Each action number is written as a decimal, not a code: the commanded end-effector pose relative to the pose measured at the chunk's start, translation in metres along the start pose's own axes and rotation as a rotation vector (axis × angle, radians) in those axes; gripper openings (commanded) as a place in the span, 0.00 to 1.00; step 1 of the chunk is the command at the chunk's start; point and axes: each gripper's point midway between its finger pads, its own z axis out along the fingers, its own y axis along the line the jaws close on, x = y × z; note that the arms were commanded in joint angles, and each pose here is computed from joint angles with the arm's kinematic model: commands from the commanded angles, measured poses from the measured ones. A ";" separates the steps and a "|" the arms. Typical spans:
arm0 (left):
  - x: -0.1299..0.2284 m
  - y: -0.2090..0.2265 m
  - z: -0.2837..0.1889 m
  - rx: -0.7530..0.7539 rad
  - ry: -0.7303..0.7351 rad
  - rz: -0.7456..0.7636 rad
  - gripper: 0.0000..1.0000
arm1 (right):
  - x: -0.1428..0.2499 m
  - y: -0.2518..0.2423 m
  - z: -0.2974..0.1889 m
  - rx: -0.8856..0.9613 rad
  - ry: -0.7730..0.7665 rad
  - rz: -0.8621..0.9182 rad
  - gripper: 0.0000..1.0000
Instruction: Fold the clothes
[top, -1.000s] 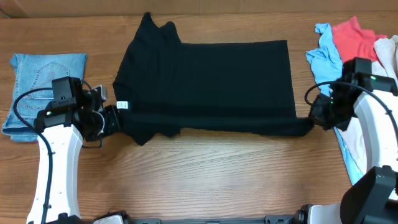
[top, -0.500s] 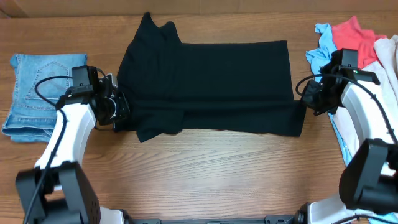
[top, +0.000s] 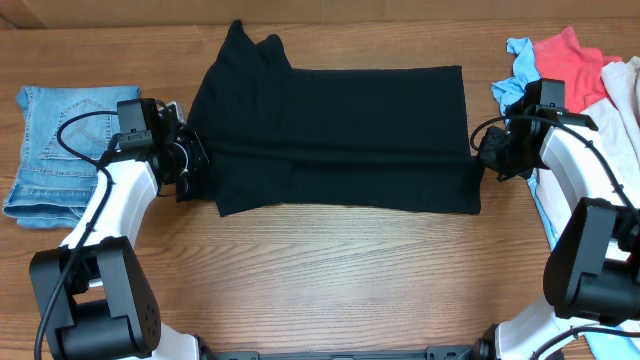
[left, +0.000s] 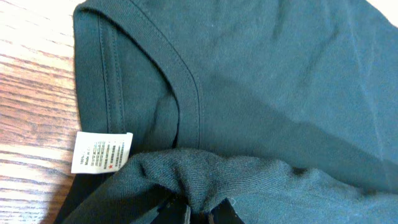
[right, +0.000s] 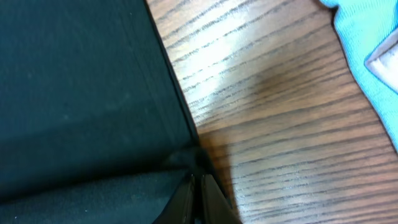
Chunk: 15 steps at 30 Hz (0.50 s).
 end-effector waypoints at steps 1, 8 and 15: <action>-0.001 0.001 0.002 -0.006 -0.004 -0.022 0.08 | -0.003 0.000 0.002 0.006 -0.009 -0.013 0.04; -0.006 0.001 0.002 -0.004 -0.021 -0.017 0.36 | -0.004 0.004 0.002 -0.017 -0.012 -0.031 0.29; 0.011 0.006 0.002 -0.025 0.044 -0.026 0.55 | 0.002 0.003 0.002 -0.012 0.010 -0.028 0.42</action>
